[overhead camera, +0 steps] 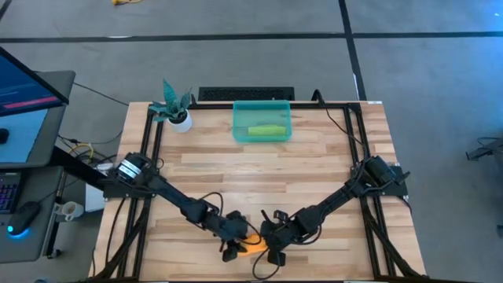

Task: Roll towel into tight, uniform cylinder
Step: Roll the orange microfiber towel

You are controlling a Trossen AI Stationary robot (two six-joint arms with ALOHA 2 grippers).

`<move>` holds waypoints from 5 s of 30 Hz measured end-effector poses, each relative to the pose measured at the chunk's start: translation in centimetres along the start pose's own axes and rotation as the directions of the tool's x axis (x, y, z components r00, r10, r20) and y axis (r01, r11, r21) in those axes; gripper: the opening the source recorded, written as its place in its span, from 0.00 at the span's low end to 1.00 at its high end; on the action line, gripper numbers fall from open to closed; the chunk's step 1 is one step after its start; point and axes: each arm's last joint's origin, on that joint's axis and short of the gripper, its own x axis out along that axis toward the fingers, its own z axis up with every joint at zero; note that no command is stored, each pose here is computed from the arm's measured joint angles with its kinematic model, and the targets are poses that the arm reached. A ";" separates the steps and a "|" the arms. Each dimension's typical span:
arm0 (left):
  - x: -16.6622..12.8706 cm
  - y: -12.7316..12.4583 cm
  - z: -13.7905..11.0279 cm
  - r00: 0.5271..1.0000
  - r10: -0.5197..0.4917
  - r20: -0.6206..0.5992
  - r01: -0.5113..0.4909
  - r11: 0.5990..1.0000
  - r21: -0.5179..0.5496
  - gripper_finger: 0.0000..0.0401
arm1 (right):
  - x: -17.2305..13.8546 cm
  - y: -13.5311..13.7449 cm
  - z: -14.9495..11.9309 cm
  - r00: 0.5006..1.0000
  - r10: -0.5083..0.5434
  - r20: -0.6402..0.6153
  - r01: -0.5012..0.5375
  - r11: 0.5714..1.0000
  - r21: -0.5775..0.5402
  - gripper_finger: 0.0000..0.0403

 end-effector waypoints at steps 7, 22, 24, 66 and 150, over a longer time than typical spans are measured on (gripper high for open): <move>0.6 0.0 -0.1 1.000 0.003 -0.020 -0.003 1.000 -0.031 0.49 | 0.0 -0.2 0.2 1.000 -0.002 0.000 0.002 1.000 0.008 0.17; 0.7 0.6 0.7 0.998 -0.024 -0.049 0.026 0.999 0.039 0.06 | -0.2 0.7 0.1 1.000 -0.014 0.022 0.017 0.990 -0.141 0.09; 0.7 1.0 0.9 0.998 -0.034 -0.055 0.036 0.999 0.031 0.06 | -0.3 1.0 0.3 0.999 -0.031 0.036 0.037 0.983 -0.178 0.09; -10.1 14.5 9.7 0.990 0.128 -0.053 -0.117 0.976 0.184 0.04 | -8.6 -12.1 8.3 0.958 -0.270 0.093 0.285 0.900 -0.329 0.09; -21.9 36.8 20.6 0.790 0.613 -0.016 -0.587 0.763 0.270 0.34 | -13.8 -44.4 7.7 0.924 -0.345 0.166 0.367 0.921 -0.132 0.13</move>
